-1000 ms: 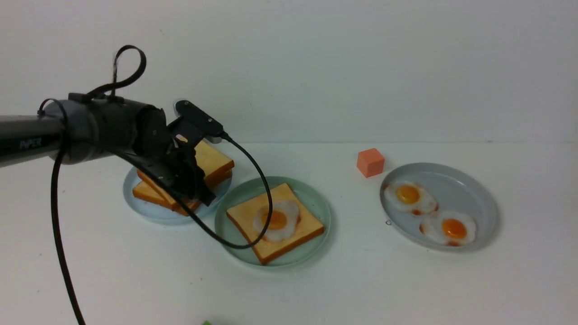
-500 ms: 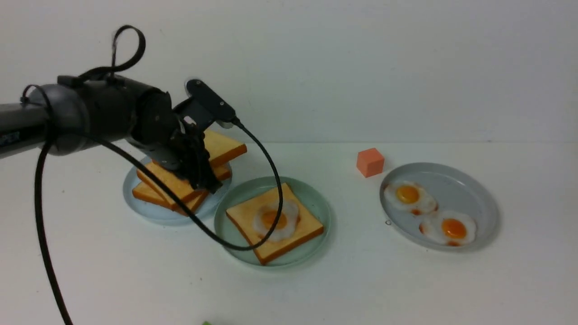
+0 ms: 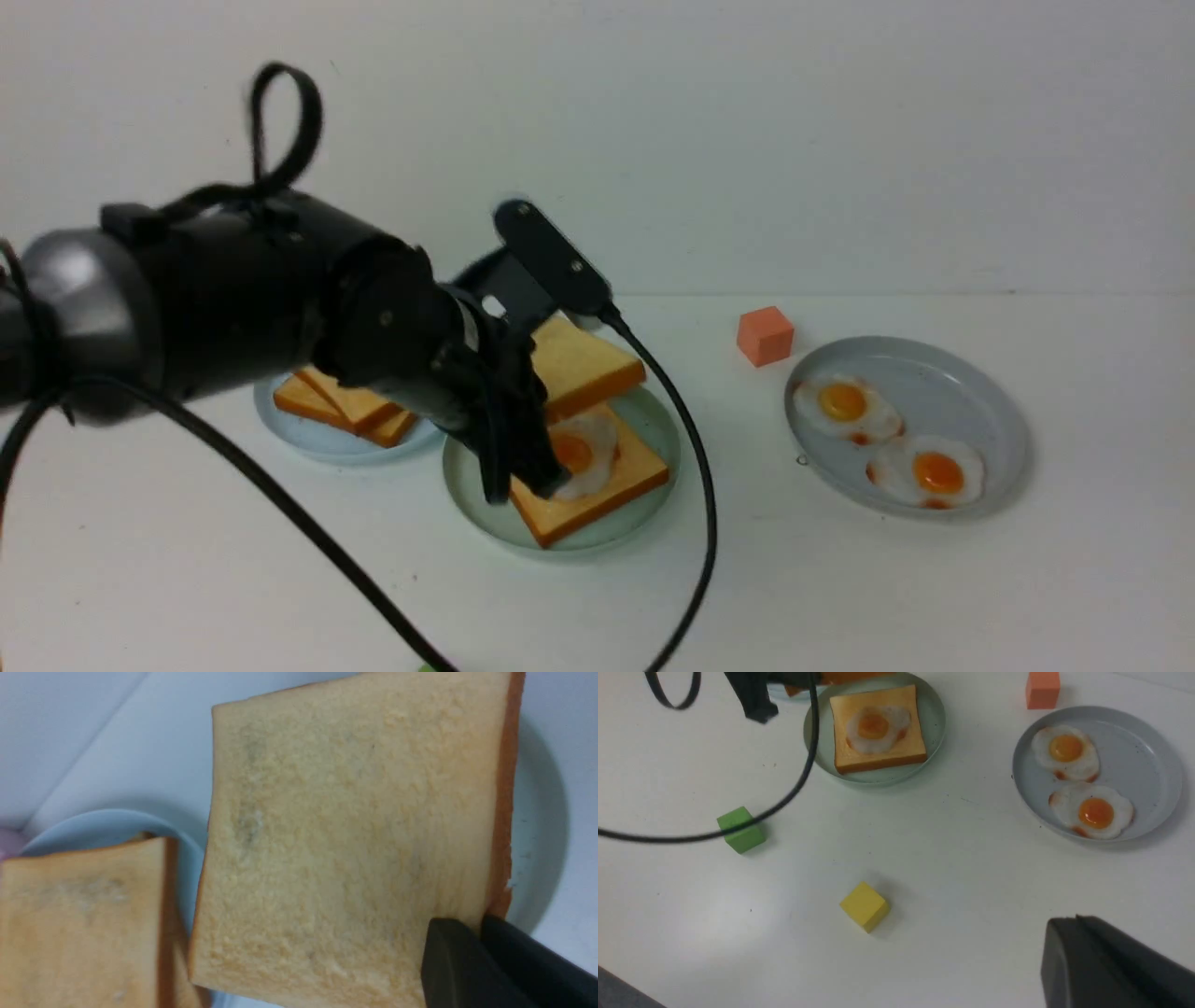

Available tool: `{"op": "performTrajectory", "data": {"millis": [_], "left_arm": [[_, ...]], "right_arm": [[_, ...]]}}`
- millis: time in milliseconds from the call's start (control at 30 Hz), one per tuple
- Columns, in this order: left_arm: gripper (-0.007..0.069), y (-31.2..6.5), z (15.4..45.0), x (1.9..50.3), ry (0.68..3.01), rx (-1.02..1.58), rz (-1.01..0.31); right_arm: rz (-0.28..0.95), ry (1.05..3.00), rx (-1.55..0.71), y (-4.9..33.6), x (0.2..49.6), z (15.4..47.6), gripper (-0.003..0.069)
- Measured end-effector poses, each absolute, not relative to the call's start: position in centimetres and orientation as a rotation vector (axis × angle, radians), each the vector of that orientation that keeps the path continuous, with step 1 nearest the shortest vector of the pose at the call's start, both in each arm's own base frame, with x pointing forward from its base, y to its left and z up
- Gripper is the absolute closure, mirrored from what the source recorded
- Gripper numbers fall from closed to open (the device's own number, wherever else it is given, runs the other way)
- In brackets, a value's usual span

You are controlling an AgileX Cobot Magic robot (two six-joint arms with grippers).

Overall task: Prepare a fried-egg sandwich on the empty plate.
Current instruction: Use the left arm to place a slice of bread on the fried egg in the middle

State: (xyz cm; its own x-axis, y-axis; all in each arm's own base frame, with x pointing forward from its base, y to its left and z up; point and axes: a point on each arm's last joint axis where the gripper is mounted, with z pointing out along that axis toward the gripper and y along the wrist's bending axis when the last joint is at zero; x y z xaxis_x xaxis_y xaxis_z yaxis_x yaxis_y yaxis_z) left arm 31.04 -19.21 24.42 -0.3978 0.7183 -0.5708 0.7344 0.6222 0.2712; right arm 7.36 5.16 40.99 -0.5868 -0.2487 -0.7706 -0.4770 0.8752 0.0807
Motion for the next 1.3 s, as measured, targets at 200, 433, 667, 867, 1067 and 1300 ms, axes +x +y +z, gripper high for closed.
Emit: {"op": "performTrajectory", "data": {"millis": [200, 433, 667, 867, 1067, 1300], "left_arm": [[0.0603, -20.5, 22.3, 31.1, 2.184, 1.180, -0.042], [0.0603, -20.7, 21.0, 31.3, 2.206, 1.209, -0.034], [0.0603, -20.8, 20.2, 31.5, 2.229, 1.209, -0.041], [0.0528, -20.8, 20.1, 31.5, 2.234, 1.209, -0.043], [0.0245, -20.8, 20.1, 31.5, 2.233, 1.208, -0.044], [0.0118, -20.8, 21.8, 31.0, 2.279, 1.031, -0.137]], "right_arm": [[0.345, 2.217, -0.520, 5.1, 7.4, 41.0, 0.0624], [0.321, 2.209, -0.518, 5.0, 7.5, 41.0, 0.0620], [0.313, 2.201, -0.536, 5.0, 7.5, 41.1, 0.0616], [0.313, 2.200, -0.537, 5.0, 7.5, 41.1, 0.0613], [0.324, 2.204, -0.539, 5.1, 7.5, 41.0, 0.0610], [0.324, 2.203, -0.540, 5.1, 7.5, 41.0, 0.0610]]}}
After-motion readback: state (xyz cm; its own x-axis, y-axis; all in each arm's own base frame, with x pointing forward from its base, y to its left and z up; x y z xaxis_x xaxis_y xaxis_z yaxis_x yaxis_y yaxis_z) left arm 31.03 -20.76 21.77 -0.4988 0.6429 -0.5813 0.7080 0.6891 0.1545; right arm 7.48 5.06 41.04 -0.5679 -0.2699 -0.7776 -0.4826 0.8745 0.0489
